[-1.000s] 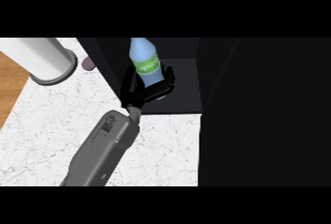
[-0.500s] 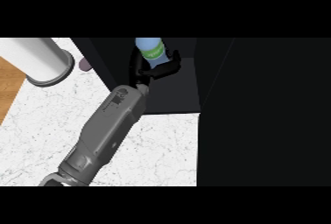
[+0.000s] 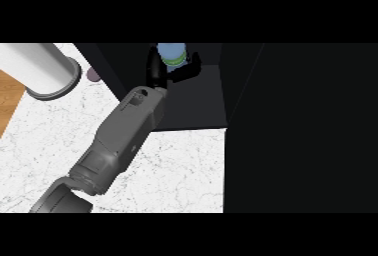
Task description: Pick up the bottled water, place it into the cabinet and close the cabinet
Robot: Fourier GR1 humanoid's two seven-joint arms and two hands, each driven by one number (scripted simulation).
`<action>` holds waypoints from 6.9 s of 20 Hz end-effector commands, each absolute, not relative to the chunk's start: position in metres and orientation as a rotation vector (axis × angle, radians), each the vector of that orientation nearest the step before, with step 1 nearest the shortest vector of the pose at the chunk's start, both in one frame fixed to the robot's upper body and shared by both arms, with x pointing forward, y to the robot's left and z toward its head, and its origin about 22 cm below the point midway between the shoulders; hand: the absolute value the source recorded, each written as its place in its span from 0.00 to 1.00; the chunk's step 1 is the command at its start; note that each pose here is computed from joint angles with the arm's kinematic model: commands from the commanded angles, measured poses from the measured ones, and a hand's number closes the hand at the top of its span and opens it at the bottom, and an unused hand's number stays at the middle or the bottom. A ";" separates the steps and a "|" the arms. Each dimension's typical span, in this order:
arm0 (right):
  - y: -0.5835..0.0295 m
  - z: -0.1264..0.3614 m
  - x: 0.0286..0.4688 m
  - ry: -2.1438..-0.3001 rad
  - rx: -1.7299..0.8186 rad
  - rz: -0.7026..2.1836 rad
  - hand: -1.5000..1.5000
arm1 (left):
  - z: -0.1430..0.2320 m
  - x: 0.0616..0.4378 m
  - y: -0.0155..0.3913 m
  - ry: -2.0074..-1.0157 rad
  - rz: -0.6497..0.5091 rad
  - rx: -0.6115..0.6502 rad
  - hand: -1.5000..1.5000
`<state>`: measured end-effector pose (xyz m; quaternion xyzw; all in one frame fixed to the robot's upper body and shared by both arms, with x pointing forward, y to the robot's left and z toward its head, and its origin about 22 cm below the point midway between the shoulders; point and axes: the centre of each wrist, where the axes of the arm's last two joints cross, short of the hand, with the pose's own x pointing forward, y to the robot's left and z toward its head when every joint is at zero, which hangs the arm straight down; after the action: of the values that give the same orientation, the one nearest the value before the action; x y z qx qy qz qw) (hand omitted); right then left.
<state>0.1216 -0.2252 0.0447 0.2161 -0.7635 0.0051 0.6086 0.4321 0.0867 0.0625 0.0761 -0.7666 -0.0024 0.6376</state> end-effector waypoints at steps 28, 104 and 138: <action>-0.228 0.030 0.121 -1.754 0.540 0.045 0.00 | 0.026 0.437 0.162 -1.650 -0.088 0.654 0.00; -0.143 0.110 0.082 -1.678 0.688 0.674 1.00 | 0.091 0.065 0.256 -1.982 0.268 -0.276 0.00; -0.132 0.156 0.274 -1.614 0.767 0.359 1.00 | 0.103 0.032 0.338 -2.007 0.240 -0.324 0.00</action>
<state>0.2323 -0.1363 0.1330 0.3178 -0.7056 0.1875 0.6050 0.0362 0.3302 0.0959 -0.1354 -0.8345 0.0952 0.5256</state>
